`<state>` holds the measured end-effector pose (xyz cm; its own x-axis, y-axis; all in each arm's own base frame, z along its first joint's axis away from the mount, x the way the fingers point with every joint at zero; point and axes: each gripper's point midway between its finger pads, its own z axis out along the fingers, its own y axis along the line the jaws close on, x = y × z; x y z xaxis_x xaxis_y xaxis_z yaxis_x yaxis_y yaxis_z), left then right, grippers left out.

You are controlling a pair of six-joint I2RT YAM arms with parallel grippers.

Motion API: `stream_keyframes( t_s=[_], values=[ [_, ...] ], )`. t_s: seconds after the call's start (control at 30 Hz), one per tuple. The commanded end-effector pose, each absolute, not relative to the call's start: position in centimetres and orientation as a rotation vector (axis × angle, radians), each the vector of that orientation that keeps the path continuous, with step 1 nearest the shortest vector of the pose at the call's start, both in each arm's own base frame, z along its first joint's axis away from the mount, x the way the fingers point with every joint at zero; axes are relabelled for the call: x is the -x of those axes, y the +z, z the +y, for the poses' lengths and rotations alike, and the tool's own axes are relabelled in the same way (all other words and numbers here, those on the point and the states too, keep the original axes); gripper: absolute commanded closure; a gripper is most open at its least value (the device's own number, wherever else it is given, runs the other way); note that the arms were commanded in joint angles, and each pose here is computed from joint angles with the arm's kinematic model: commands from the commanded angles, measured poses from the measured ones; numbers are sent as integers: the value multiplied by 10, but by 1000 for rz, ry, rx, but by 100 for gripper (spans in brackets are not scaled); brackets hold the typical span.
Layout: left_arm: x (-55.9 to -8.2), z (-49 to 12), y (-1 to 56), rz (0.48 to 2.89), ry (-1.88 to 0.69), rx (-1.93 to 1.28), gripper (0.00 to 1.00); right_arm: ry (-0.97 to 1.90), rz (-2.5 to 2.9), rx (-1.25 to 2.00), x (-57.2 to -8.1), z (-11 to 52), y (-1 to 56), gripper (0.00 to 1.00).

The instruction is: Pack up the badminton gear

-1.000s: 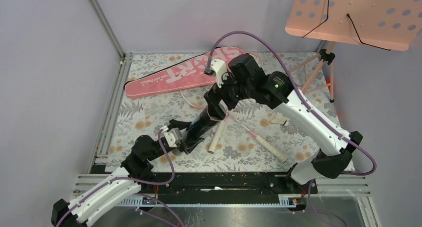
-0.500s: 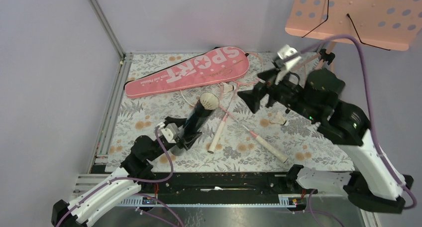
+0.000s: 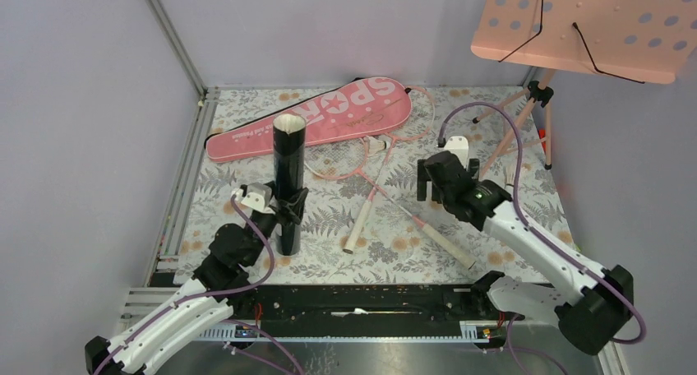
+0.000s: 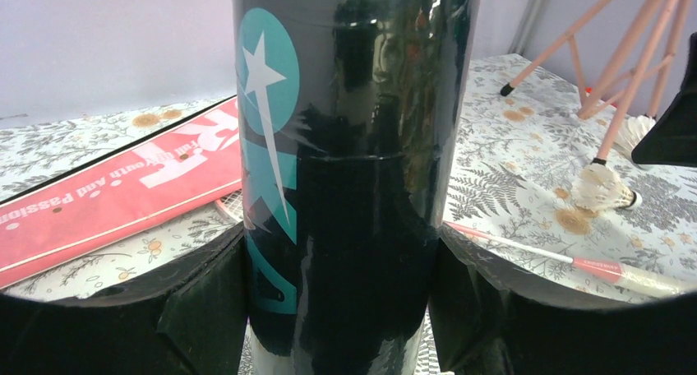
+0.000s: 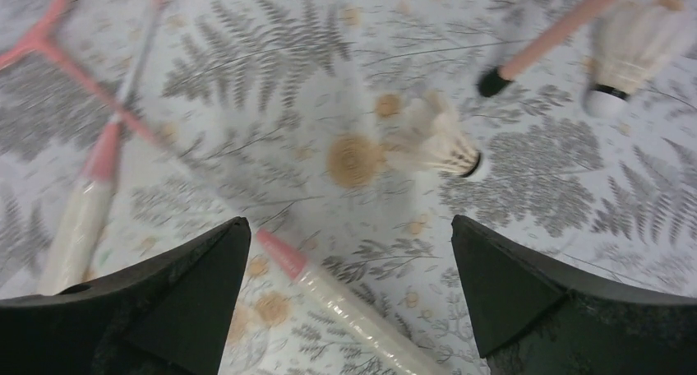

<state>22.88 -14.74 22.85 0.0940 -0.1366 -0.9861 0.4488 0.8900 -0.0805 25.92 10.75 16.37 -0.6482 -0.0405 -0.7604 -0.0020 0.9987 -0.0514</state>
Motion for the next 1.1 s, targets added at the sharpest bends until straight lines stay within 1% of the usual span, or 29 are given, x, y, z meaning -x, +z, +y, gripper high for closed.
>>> stream_keyframes(
  t_s=[0.0,0.1,0.33,0.47,0.53,0.7,0.8,0.93,1.0,1.03,1.07],
  values=[
    [-230,-132,278,1319,-458,-129,74,-362,2188,-253,-285,61,172,1],
    [-230,-133,277,1315,-460,-133,74,-485,2261,-297,-299,44,149,5],
    [-229,-141,277,1321,-478,-174,74,-666,2412,-324,-326,32,111,25],
    [-230,-142,275,1326,-475,-182,74,-743,2442,-319,-330,28,96,34],
    [-231,-143,273,1332,-470,-185,74,-773,2460,-324,-331,23,89,40],
    [-233,-147,270,1349,-464,-206,75,-846,2534,-323,-325,13,72,44],
    [-233,-149,269,1353,-470,-219,75,-842,2543,-326,-325,13,71,57],
    [-233,-147,270,1351,-460,-214,75,-821,2549,-322,-325,14,70,84],
    [-233,-147,270,1348,-461,-213,76,-778,2553,-320,-326,18,72,96],
    [-232,-147,270,1347,-464,-216,76,-750,2557,-318,-327,21,74,100],
    [-232,-148,270,1345,-466,-219,76,-709,2563,-312,-327,24,77,100]
  ],
)
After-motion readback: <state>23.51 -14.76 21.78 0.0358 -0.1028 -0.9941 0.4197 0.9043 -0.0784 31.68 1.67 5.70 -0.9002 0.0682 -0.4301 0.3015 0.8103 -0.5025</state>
